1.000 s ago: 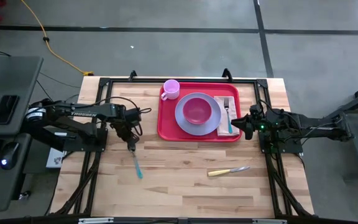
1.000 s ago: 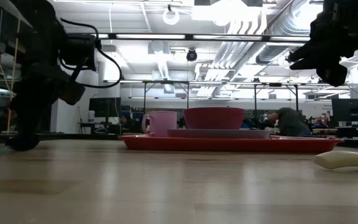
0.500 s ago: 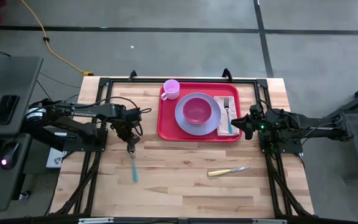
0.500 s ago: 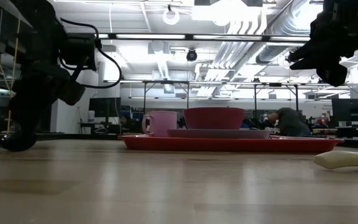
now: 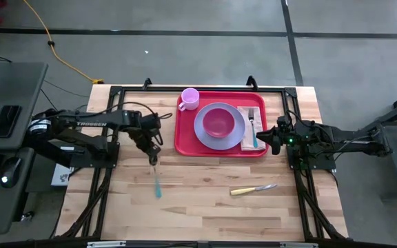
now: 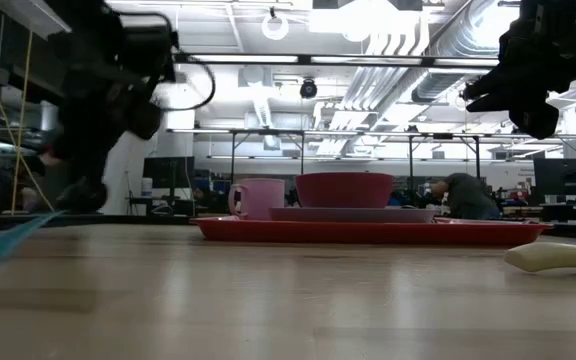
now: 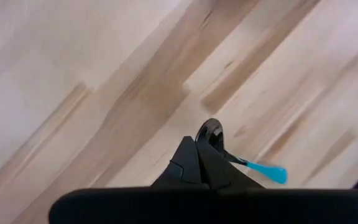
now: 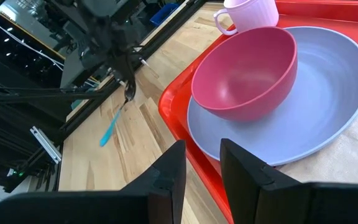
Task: Set up tray
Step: Put the blue spoon on the left of the blue fork on the white napkin on the red serving tray
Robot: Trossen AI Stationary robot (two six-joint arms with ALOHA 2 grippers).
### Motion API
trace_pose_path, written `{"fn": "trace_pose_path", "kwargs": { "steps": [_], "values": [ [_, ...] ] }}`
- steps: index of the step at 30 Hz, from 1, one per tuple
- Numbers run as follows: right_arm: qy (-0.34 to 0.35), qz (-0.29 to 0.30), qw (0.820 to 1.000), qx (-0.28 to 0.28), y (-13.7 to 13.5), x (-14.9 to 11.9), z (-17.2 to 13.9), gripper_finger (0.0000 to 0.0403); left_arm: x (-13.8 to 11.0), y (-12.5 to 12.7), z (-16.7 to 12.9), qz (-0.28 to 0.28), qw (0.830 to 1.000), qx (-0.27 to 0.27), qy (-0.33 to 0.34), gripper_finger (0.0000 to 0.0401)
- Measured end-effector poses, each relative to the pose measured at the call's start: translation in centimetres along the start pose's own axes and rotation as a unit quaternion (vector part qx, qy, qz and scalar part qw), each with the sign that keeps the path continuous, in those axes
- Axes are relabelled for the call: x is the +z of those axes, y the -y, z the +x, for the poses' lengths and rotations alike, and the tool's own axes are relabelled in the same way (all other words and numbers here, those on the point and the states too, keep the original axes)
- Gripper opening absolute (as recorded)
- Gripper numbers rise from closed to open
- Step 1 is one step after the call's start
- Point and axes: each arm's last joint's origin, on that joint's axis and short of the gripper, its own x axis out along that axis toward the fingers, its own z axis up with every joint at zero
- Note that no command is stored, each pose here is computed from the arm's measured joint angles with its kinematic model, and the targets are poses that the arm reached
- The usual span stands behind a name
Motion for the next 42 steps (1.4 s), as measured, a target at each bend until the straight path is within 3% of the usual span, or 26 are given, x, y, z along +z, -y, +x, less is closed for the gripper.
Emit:
{"fn": "trace_pose_path", "kwargs": {
  "steps": [14, 23, 28, 35, 42],
  "values": [
    [0.0, 0.0, 1.0, 0.0, 0.0, 0.0, 0.0, 0.0078, 3.5, 4.9, -7.1, 0.024, 0.989, -0.055, 0.134, 0.0006],
    [0.008, 0.035, 0.999, 0.008, -0.2, 0.2, 0.0, 0.0078, 5.8, 7.8, -11.6, 0.017, 0.956, -0.107, 0.274, 0.0006],
    [0.046, 0.031, 0.997, 0.054, -1.0, 1.0, -0.1, 0.0078, 7.9, 9.1, -12.1, 0.017, 0.943, -0.108, 0.314, 0.0006],
    [0.133, -0.01, 0.985, 0.109, -2.2, 2.6, -0.4, 0.0078, 12.0, 11.4, -11.1, 0.03, 0.939, -0.117, 0.322, 0.0006],
    [0.131, -0.06, 0.985, 0.096, -3.0, 3.3, 0.4, 0.0078, 16.6, 14.2, -10.4, 0.062, 0.936, -0.122, 0.325, 0.0006]
  ]
}}
